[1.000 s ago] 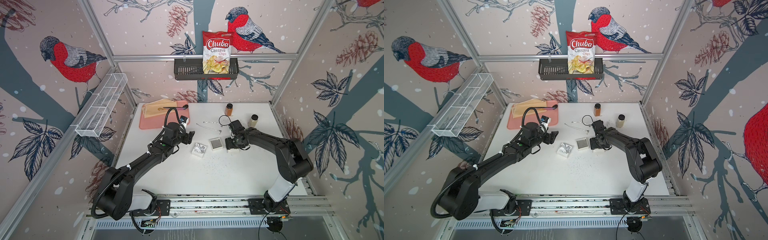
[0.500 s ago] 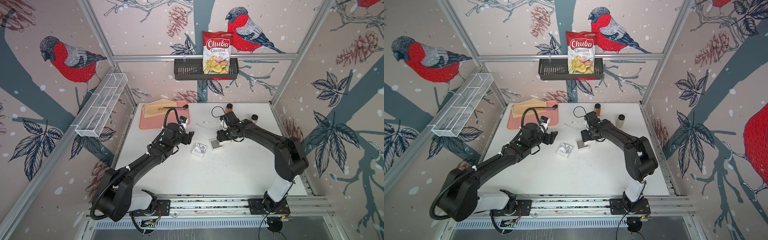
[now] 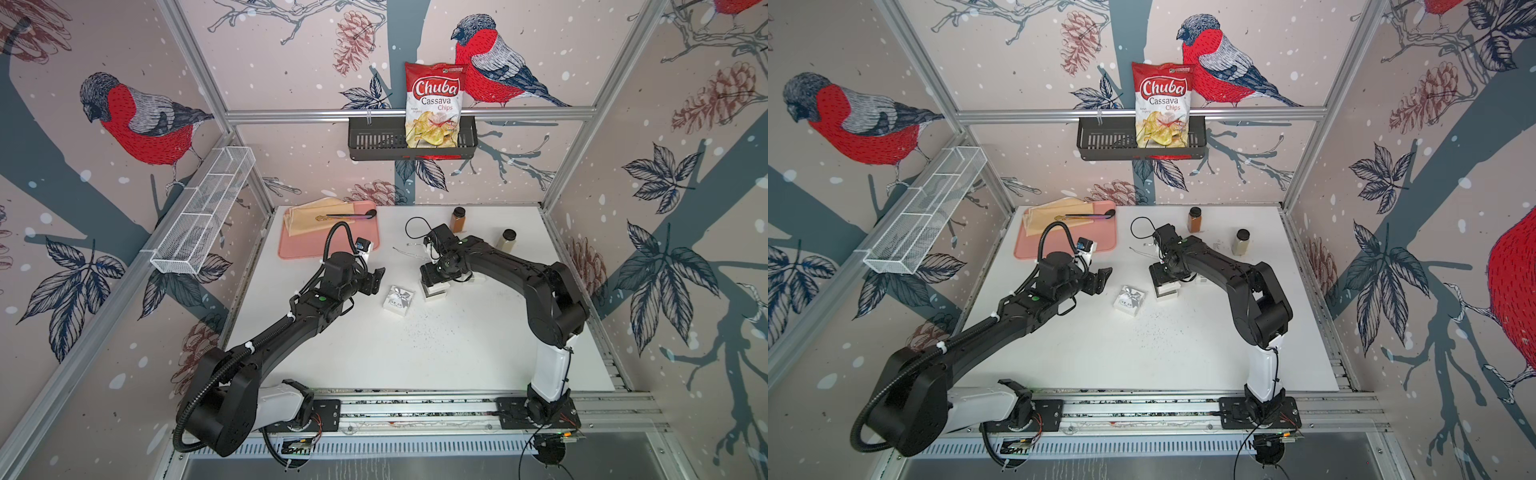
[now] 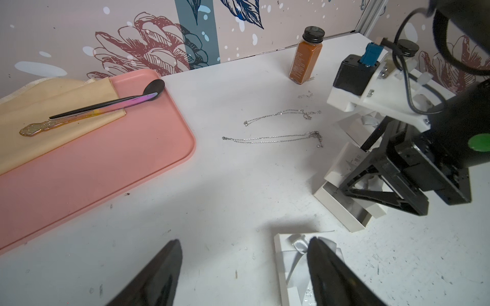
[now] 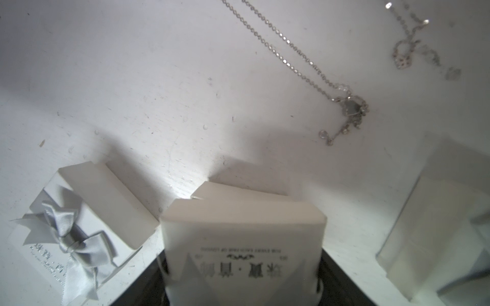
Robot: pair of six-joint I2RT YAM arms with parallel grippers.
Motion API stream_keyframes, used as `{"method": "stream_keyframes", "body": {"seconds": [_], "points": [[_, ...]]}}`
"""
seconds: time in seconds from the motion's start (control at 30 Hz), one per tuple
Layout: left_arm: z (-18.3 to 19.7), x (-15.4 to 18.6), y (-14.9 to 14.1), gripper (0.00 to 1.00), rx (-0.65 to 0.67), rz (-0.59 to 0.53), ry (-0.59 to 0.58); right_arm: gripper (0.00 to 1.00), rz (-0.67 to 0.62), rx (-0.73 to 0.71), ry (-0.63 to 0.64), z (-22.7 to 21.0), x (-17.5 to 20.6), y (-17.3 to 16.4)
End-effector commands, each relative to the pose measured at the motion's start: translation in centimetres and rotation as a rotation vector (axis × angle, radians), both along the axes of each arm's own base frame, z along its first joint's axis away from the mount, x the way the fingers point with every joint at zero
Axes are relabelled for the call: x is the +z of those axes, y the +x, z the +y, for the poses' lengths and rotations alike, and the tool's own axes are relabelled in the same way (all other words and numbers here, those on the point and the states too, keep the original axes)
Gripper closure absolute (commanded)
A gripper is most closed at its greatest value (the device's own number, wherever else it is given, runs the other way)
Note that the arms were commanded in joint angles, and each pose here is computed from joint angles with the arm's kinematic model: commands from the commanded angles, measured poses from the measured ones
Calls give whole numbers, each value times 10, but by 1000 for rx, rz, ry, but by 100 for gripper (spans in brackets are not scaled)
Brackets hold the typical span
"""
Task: Take the necklace out of the lift-off lid jewelry box
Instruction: Pick up the lid from the center of the board, then adjust the jewelry box at the center of the board.
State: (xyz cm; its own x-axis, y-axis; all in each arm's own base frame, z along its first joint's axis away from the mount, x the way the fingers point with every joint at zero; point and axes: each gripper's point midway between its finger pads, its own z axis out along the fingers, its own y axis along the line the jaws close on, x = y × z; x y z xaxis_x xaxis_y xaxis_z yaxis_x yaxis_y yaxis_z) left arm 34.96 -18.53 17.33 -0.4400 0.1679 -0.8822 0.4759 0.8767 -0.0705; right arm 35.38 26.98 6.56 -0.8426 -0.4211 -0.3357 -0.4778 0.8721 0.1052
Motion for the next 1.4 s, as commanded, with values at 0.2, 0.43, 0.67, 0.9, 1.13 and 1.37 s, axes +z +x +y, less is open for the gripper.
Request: {"method": "stream_keyframes", "body": {"seconds": [0.2, 0.43, 0.67, 0.9, 1.13, 1.37], "points": [[0, 6, 6, 22, 1, -31, 0, 26, 18, -1, -37, -1, -11, -5], [-2, 4, 7, 22, -5, -26, 0, 26, 27, -15, -45, -3, -14, -9], [-7, -1, 7, 22, -28, -8, -4, 25, 22, -60, -42, -5, -9, -8], [-9, -2, 8, 22, -36, -8, -8, 25, 17, -145, -58, -12, -6, -7], [-11, -10, 8, 22, -46, 10, -3, 25, -6, -239, -14, -11, 7, -4], [-55, -23, -6, 30, -295, 96, -86, 24, -7, -266, 69, -14, 14, -6]]}}
